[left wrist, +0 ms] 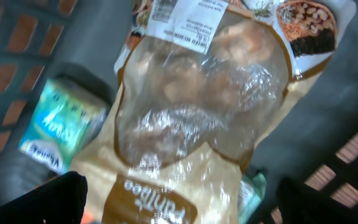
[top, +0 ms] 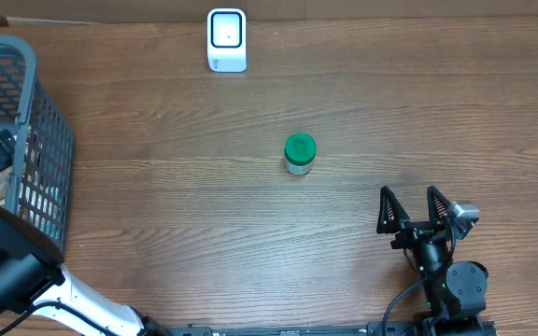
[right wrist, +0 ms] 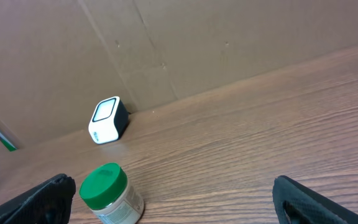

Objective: Scan the item barcode
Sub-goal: 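Reach the left gripper into the basket and grasp the bread bag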

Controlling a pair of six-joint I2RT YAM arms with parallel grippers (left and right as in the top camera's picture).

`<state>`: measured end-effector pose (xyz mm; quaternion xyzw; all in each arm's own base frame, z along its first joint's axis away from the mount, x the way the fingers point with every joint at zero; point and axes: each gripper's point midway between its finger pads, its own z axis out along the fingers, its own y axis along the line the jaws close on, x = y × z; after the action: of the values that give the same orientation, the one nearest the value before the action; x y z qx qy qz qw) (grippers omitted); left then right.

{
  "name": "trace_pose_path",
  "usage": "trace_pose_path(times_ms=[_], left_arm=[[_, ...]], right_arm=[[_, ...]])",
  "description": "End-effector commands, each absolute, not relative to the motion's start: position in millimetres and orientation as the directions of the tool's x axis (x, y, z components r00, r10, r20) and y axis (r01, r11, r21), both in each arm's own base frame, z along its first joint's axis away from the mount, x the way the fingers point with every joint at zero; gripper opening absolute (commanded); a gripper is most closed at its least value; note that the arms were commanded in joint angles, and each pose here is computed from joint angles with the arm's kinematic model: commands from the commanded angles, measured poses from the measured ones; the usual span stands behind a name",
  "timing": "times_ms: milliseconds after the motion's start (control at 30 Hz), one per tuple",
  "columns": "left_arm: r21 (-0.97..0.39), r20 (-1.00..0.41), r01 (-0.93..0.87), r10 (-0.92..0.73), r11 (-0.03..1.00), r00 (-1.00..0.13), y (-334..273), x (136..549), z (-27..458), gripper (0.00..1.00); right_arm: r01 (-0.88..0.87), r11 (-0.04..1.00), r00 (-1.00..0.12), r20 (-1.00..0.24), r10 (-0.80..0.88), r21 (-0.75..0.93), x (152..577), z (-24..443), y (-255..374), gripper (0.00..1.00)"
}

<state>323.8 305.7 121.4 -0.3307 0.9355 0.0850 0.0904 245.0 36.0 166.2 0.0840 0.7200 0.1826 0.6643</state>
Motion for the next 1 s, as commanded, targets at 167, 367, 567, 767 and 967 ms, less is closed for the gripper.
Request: trace_pose_path(times_ms=[167,367,567,767,967], left_arm=[[0.099,-0.196,-0.546,-0.521,0.832,-0.831,301,325,84,1.0],[0.099,-0.185,-0.54,-0.517,0.836,-0.835,296,320,57,1.0],[0.104,-0.193,-0.526,-0.502,0.844,-0.843,294,317,34,0.95],[0.103,-0.192,-0.526,-0.502,0.844,-0.843,292,315,28,0.33],[0.117,-0.18,-0.535,-0.511,0.837,-0.84,293,312,30,0.04]], right_arm=[[-0.125,0.92,-0.098,-0.928,0.36,0.371,245,165,36,1.0],[-0.125,0.92,-0.098,-0.927,0.361,0.371,245,165,36,1.0],[-0.125,0.92,-0.098,-0.928,0.36,0.371,245,165,36,1.0],[-0.125,0.92,-0.098,-0.928,0.36,0.371,245,165,36,1.0],[-0.125,0.92,-0.098,-0.928,0.36,0.371,245,165,36,1.0]])
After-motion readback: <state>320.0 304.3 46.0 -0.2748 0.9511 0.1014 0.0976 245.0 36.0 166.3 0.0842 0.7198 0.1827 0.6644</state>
